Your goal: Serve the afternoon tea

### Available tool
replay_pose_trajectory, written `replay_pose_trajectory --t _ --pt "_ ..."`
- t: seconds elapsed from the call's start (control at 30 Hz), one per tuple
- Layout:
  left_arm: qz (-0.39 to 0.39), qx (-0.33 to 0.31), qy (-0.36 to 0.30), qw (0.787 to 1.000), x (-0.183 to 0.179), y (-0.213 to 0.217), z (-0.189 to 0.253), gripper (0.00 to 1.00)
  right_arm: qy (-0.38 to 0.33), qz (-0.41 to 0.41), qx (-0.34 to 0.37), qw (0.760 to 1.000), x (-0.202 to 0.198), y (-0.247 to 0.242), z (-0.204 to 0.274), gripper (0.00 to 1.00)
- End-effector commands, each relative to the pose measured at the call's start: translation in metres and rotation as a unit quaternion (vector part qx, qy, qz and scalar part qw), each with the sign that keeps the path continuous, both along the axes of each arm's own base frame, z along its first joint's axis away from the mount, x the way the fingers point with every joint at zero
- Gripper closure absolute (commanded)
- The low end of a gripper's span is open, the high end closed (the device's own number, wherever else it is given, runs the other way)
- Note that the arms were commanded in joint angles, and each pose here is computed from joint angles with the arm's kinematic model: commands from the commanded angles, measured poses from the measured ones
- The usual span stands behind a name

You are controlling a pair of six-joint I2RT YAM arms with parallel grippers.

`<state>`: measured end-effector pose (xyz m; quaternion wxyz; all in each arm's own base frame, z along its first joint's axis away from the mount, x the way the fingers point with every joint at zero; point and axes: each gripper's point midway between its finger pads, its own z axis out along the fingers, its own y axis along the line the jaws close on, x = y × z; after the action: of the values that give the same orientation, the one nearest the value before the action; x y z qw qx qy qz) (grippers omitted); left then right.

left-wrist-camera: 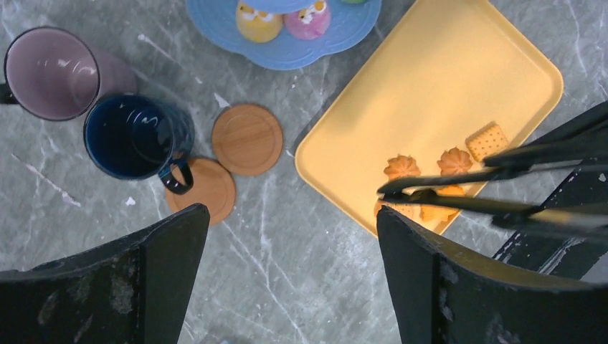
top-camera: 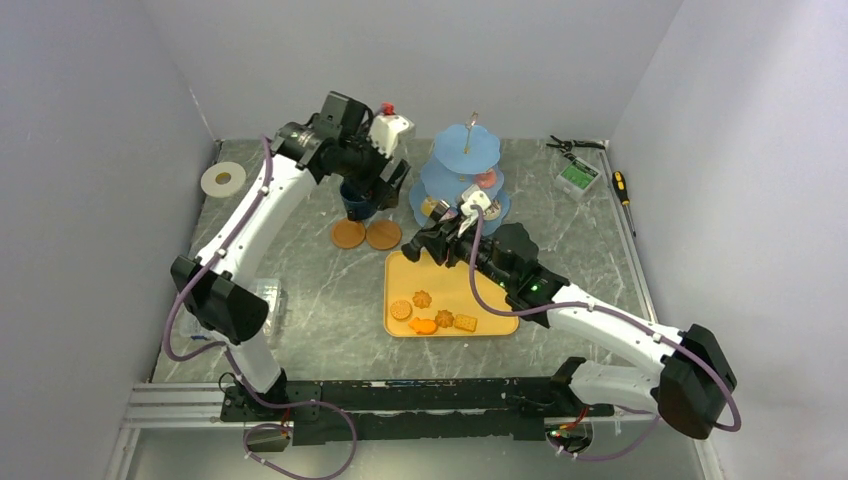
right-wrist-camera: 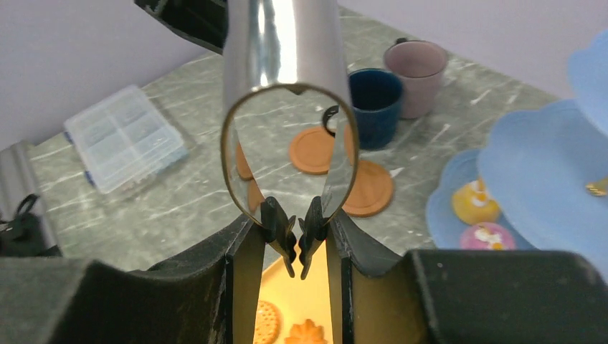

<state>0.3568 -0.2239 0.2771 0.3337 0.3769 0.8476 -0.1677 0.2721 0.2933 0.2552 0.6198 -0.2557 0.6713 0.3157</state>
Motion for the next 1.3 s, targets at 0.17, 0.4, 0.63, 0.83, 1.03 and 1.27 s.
replay_pose_trajectory --t 0.17,0.4,0.63,0.83,1.03,1.27 --pt "0.0 -0.013 -0.047 0.999 -0.002 -0.033 0.016 0.07 0.017 0.076 0.044 0.996 -0.011 0.034 0.014 0.69" --pt "-0.023 -0.014 -0.037 0.999 -0.018 -0.047 0.011 0.07 0.022 0.069 0.035 0.997 0.0 0.042 0.007 0.67" --pt "-0.039 -0.012 -0.025 0.999 -0.028 -0.052 0.007 0.07 0.018 0.067 0.029 0.997 0.007 0.047 0.012 0.62" --pt "-0.044 -0.009 -0.028 0.999 -0.032 -0.049 0.009 0.07 0.024 0.062 0.019 0.998 0.005 0.045 0.005 0.59" --pt "-0.032 0.024 -0.057 0.998 -0.028 -0.031 0.015 0.07 0.027 0.065 -0.001 0.997 -0.01 0.043 -0.006 0.59" --pt "0.02 0.018 -0.046 0.999 -0.016 0.006 0.018 0.06 0.041 0.079 -0.038 0.995 -0.047 0.043 -0.031 0.58"
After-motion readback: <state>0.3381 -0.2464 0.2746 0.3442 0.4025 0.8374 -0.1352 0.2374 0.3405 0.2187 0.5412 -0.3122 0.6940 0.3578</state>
